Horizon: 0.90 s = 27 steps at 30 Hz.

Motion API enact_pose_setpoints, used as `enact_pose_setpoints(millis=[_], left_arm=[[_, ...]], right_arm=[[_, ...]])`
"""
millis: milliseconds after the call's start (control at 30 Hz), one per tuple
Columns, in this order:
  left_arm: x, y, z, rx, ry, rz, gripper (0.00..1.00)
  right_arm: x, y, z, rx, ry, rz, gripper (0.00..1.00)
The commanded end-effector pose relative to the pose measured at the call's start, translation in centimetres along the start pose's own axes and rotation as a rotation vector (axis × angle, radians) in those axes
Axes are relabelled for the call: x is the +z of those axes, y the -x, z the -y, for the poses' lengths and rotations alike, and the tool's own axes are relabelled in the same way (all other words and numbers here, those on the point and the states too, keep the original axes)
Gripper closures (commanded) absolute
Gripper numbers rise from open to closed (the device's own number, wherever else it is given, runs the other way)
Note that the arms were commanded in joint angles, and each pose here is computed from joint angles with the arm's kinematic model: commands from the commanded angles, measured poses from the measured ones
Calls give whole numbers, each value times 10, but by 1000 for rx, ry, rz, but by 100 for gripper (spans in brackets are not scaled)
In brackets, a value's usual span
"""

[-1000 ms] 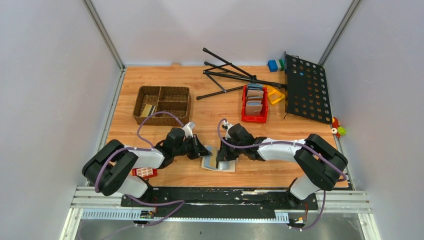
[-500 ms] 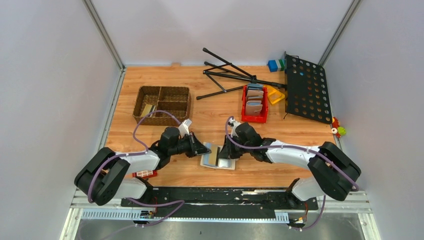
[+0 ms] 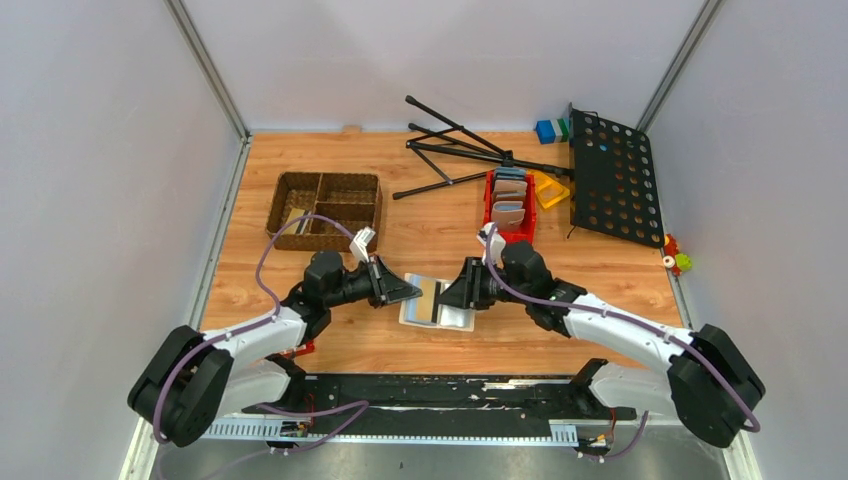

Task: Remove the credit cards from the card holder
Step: Remove the credit card from the card holder.

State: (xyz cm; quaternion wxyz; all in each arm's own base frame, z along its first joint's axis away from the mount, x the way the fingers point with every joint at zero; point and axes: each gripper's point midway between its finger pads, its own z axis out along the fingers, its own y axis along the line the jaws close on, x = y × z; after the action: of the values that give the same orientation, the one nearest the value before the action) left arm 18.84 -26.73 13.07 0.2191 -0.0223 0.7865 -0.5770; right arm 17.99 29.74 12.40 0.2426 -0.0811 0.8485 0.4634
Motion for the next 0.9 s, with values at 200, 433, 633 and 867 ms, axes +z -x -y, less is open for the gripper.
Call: enact_pose_setpoints(millis=[200, 433, 633, 867], left_arm=[[-19, 12, 63, -22, -234, 58, 100], [-29, 16, 89, -29, -333, 81, 100], [-36, 17, 107, -41, -401, 72, 100], [-41, 17, 115, -47, -437, 75, 100]], right_arm=[[-26, 10, -46, 73, 216, 42, 61], [-27, 10, -59, 107, 286, 23, 61], [-31, 11, -67, 144, 360, 18, 62], [-32, 14, -72, 183, 419, 30, 79]])
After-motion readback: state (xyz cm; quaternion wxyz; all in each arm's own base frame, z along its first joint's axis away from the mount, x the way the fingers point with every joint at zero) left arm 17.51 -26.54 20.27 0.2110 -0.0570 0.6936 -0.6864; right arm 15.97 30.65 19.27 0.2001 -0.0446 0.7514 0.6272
